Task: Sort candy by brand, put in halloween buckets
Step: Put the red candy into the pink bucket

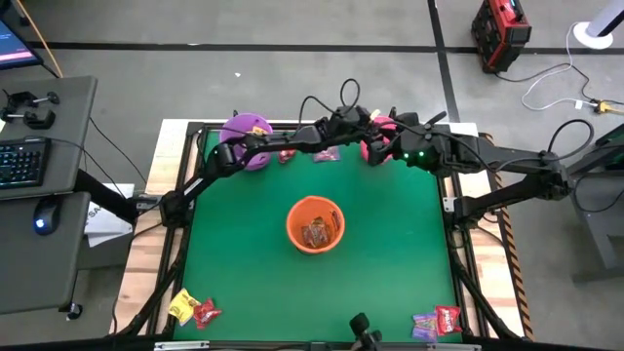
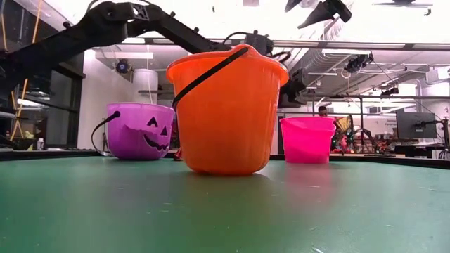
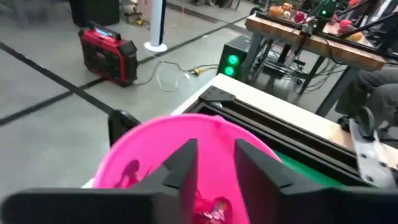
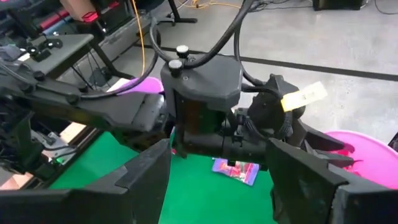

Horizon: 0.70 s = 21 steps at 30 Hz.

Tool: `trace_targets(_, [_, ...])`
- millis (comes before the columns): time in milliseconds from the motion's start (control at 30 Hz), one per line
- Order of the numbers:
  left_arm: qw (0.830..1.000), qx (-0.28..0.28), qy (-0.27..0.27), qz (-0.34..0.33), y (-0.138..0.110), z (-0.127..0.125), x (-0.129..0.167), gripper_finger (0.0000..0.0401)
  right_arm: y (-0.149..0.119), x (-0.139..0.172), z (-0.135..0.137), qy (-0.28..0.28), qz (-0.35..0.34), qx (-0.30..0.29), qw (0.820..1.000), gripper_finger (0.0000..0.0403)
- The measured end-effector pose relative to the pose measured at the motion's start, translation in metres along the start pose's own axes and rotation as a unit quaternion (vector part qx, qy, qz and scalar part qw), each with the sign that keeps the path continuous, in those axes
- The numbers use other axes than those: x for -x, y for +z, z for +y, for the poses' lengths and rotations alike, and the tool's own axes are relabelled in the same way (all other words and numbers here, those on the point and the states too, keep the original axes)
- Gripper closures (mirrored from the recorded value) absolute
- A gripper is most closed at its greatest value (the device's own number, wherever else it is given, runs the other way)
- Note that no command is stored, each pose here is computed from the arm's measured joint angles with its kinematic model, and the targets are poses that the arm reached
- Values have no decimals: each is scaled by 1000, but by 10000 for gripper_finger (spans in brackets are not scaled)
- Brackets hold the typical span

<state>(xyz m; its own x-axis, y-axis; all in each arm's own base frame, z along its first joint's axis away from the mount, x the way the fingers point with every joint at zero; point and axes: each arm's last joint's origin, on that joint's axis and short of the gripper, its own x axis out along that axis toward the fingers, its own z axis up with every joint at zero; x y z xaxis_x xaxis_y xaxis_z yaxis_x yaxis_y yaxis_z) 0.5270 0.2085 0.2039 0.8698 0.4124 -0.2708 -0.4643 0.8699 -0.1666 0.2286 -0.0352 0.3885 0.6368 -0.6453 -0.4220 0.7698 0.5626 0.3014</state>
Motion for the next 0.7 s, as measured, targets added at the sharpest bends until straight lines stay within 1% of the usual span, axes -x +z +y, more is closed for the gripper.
trace_targets(100, [1000,-6,5,3,9,-1,2,256,0,0,0,0,0,9,1000,148])
trace_targets(167, [1000,-7,12,21,22,0,8,228,1,2,-1,2,-2,16,1000,148])
trace_targets(233, [999,-18,16,35,41,1,19,205,4,7,-4,6,-8,20,1000,148])
trace_targets(333, [995,-45,16,83,70,6,46,186,9,17,-9,13,-19,30,999,148])
trace_targets(467, [988,-58,-5,143,100,11,88,181,9,27,-18,10,-9,55,998,148])
trace_targets(533, [984,-55,-22,169,112,9,111,183,4,29,-22,16,29,74,997,148])
trace_targets(600, [982,-56,-38,174,122,1,132,185,-6,30,-27,33,101,103,989,148])
trace_targets(667, [982,-63,-50,169,128,-9,153,186,-24,28,-29,58,191,126,972,148])
trace_targets(700, [982,-66,-56,166,129,-15,161,187,-37,26,-30,71,238,133,959,148])
